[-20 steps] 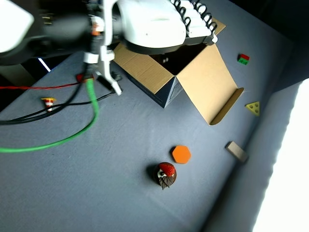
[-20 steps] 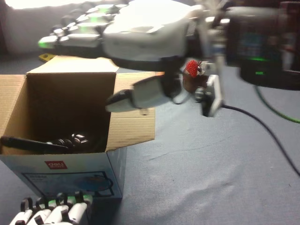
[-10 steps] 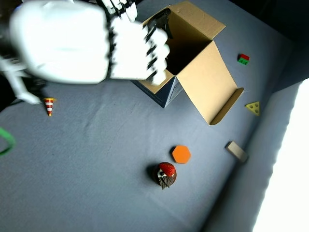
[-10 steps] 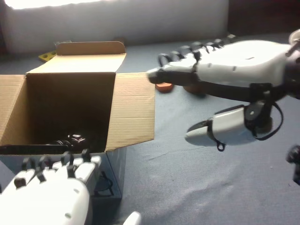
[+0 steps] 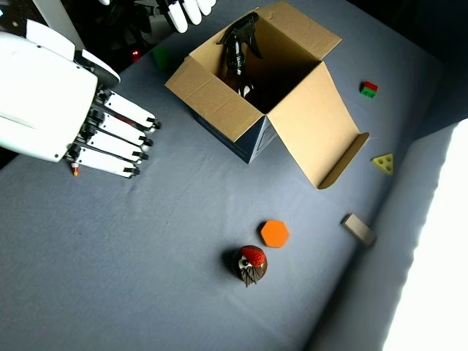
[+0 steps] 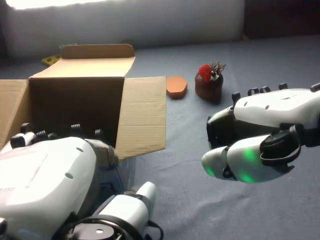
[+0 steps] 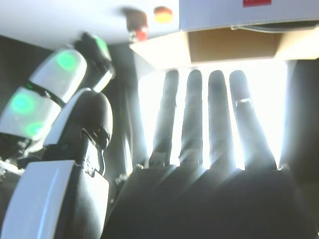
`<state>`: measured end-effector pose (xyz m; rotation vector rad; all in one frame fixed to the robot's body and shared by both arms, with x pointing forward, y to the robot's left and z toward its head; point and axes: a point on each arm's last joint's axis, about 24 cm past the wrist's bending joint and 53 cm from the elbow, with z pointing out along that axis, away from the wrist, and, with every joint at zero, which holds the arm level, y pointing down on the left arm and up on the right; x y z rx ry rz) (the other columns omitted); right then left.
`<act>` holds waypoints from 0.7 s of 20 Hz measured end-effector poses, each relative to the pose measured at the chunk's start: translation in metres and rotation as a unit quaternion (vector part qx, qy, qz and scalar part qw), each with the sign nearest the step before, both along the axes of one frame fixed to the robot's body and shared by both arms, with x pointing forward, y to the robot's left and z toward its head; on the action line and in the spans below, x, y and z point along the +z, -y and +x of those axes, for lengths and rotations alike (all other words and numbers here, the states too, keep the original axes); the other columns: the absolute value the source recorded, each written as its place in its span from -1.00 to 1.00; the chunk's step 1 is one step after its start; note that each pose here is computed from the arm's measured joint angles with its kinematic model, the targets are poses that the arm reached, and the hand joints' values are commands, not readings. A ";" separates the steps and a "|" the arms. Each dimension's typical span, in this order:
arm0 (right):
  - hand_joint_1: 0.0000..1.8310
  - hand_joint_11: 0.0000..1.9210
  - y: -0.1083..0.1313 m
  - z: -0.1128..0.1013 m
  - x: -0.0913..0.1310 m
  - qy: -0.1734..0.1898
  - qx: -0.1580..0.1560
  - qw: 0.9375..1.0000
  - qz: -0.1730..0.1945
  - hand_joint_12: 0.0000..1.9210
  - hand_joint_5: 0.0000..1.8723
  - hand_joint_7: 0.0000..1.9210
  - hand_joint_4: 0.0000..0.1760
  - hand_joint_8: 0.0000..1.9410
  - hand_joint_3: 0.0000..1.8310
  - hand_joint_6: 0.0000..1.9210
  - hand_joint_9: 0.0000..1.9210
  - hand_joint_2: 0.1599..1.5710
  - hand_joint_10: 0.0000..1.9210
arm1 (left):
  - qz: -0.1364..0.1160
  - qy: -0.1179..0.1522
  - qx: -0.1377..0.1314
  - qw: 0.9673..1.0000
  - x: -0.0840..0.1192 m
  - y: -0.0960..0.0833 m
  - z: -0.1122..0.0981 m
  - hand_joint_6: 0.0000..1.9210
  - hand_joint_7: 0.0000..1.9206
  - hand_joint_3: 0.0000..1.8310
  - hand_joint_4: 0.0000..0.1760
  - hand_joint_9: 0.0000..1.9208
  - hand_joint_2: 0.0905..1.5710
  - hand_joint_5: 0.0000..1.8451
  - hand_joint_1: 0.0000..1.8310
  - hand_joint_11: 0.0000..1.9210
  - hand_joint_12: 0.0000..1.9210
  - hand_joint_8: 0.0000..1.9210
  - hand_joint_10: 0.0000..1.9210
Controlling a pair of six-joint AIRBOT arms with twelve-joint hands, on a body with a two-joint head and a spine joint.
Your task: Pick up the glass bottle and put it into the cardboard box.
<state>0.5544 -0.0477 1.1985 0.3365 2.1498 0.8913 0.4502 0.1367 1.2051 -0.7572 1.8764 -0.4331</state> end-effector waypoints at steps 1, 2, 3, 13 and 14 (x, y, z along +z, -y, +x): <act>-0.60 -0.39 0.000 0.000 0.000 0.000 0.000 1.000 0.000 1.00 -0.25 -0.18 -1.00 0.61 -1.00 0.59 -0.23 0.70 0.85 | 0.000 0.000 0.000 1.000 0.000 0.000 0.000 -0.34 -0.25 -1.00 -1.00 -0.38 0.64 -0.19 -0.62 -0.63 0.56 0.03 0.18; -0.50 -0.07 -0.001 -0.001 -0.001 -0.001 0.002 1.000 0.000 1.00 -0.12 -0.01 -1.00 0.71 -1.00 0.57 -0.02 0.71 0.95 | -0.001 0.001 -0.002 1.000 0.000 0.001 0.001 0.17 -0.17 -1.00 -1.00 -0.29 0.67 -0.16 -0.61 -0.46 0.92 0.54 0.72; -0.45 0.07 0.000 -0.001 -0.003 -0.002 0.001 1.000 -0.003 1.00 -0.08 0.05 -1.00 0.75 -1.00 0.58 0.09 0.74 0.99 | -0.003 0.007 -0.007 1.000 0.002 0.004 0.003 0.36 -0.07 -1.00 -1.00 -0.16 0.67 -0.13 -0.55 -0.34 0.98 0.62 0.77; -0.07 0.59 0.005 0.001 -0.008 -0.002 -0.003 1.000 -0.009 1.00 -0.53 0.42 -1.00 1.00 -1.00 1.00 0.52 1.00 1.00 | -0.004 0.049 -0.030 0.998 0.024 0.016 0.026 1.00 0.34 -0.99 -1.00 0.37 0.75 0.22 -0.03 0.34 1.00 1.00 1.00; -0.07 0.59 0.005 0.003 -0.005 0.005 -0.006 1.000 -0.008 1.00 -0.53 0.42 -1.00 1.00 -1.00 1.00 0.52 1.00 1.00 | -0.007 0.050 -0.026 0.998 0.024 0.015 0.027 1.00 0.34 -0.99 -1.00 0.36 0.76 0.22 -0.03 0.34 1.00 1.00 1.00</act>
